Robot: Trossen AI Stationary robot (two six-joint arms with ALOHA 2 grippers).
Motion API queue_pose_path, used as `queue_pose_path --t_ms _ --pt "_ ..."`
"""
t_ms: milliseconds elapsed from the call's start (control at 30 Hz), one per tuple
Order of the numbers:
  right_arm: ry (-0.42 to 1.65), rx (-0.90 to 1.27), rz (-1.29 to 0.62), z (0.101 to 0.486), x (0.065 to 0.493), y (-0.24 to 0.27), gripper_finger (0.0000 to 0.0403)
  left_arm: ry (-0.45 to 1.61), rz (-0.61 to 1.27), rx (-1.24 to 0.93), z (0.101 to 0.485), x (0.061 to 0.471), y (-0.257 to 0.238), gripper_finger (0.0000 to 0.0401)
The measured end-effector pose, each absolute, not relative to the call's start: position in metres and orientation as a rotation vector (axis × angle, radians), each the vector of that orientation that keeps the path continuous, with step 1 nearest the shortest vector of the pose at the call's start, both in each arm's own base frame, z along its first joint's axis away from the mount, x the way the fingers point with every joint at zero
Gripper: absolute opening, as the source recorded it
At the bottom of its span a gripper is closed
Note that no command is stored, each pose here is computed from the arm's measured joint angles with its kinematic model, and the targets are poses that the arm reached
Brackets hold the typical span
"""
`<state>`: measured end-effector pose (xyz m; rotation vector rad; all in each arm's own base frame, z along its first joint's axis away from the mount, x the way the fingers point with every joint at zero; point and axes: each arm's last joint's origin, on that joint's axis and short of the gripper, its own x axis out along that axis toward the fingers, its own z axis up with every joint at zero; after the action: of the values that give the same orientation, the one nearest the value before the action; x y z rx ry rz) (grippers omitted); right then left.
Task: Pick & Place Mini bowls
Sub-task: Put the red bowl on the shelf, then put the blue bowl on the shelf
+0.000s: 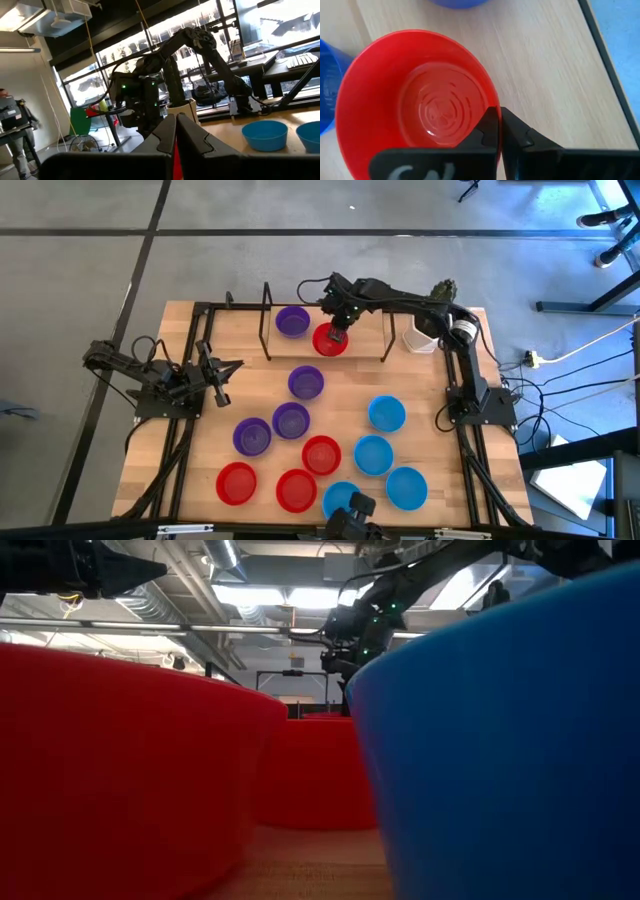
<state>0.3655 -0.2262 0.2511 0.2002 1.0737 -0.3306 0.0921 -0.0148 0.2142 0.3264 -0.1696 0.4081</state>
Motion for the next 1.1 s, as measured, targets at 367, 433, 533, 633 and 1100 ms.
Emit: queue_pose_path --t_ms 367,433,533,633,1100 --pt "1.080 0.138 -0.371 0.249 0.367 -0.229 0.0011 -0.170 0.407 0.325 0.214 0.092 -0.015 0.0004" --pt "1.076 0.119 -0.366 0.250 0.368 -0.230 0.0024 -0.170 0.407 0.325 0.214 0.092 -0.015 0.0004" --pt "1.074 0.115 -0.369 0.250 0.368 -0.230 0.0047 -0.170 0.408 0.325 0.214 0.092 -0.015 0.0004" --pt "1.078 0.108 -0.381 0.250 0.368 -0.230 0.0066 -0.170 0.408 0.325 0.214 0.092 -0.015 0.0005" --pt "1.068 0.074 -0.438 0.295 0.359 -0.227 0.0112 -0.170 0.408 0.325 0.214 0.092 -0.015 0.0002"
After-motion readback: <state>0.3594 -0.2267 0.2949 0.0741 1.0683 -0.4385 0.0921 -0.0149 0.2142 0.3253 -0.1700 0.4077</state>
